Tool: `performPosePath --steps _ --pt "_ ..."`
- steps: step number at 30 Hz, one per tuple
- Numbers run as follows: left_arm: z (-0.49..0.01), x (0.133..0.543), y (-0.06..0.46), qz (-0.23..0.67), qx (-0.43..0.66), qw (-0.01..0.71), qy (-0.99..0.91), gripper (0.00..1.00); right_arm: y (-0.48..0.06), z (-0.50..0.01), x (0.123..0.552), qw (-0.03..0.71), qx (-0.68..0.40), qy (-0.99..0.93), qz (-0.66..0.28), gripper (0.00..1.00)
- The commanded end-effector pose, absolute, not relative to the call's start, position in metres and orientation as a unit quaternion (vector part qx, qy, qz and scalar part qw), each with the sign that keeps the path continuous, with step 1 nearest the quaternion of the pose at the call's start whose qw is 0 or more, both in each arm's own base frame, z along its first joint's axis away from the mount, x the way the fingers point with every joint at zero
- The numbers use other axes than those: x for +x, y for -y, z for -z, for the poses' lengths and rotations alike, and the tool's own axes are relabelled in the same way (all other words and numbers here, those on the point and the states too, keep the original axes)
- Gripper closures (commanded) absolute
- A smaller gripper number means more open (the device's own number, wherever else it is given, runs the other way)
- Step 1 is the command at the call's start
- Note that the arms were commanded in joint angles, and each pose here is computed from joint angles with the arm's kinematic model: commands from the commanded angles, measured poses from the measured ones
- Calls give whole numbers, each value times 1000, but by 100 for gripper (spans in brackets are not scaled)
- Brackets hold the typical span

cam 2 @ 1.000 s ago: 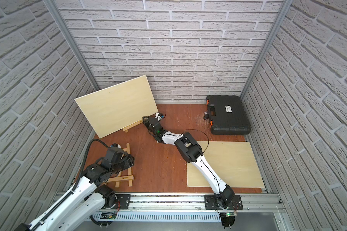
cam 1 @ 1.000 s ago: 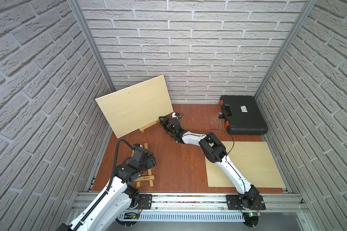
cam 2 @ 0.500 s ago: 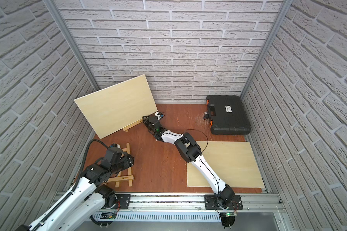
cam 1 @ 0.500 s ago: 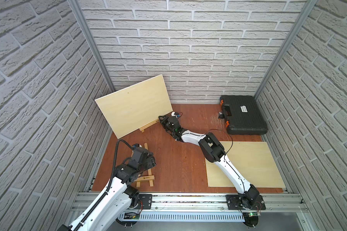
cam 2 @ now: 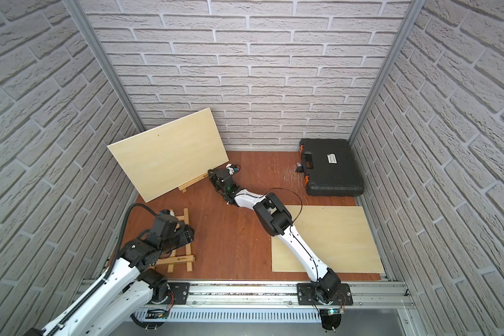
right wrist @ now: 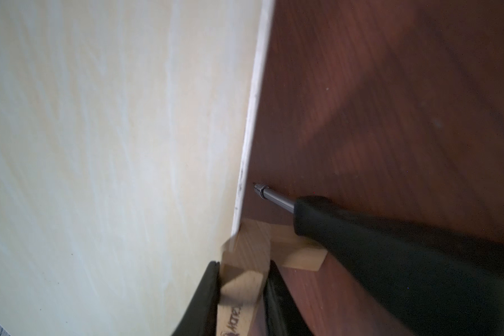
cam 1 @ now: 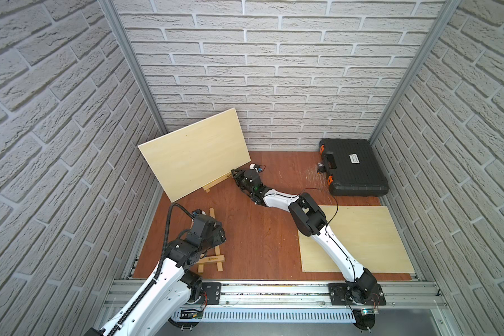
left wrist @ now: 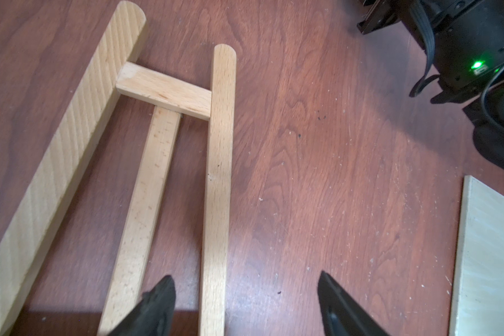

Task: Disassemble the easel
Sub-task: Move the easel to the center of the board.

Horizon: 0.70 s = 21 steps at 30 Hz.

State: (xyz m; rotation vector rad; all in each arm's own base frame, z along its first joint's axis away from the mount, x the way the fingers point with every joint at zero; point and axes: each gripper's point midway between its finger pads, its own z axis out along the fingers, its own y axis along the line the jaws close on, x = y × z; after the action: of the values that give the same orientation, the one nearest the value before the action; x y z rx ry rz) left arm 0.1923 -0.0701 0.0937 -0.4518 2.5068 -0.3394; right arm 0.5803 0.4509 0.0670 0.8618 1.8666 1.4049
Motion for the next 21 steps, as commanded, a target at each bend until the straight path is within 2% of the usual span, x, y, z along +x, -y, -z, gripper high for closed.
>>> performPosePath --steps 1,10,21 --pt "-95 192 69 127 -164 285 -936 22 -445 -84 584 350 319 -690 -547 87" --pt "-96 198 73 131 -160 287 -935 22 -419 -89 564 366 336 -677 -543 90" --pt "-101 201 76 134 -152 290 -935 22 -359 -81 523 400 376 -662 -510 91"
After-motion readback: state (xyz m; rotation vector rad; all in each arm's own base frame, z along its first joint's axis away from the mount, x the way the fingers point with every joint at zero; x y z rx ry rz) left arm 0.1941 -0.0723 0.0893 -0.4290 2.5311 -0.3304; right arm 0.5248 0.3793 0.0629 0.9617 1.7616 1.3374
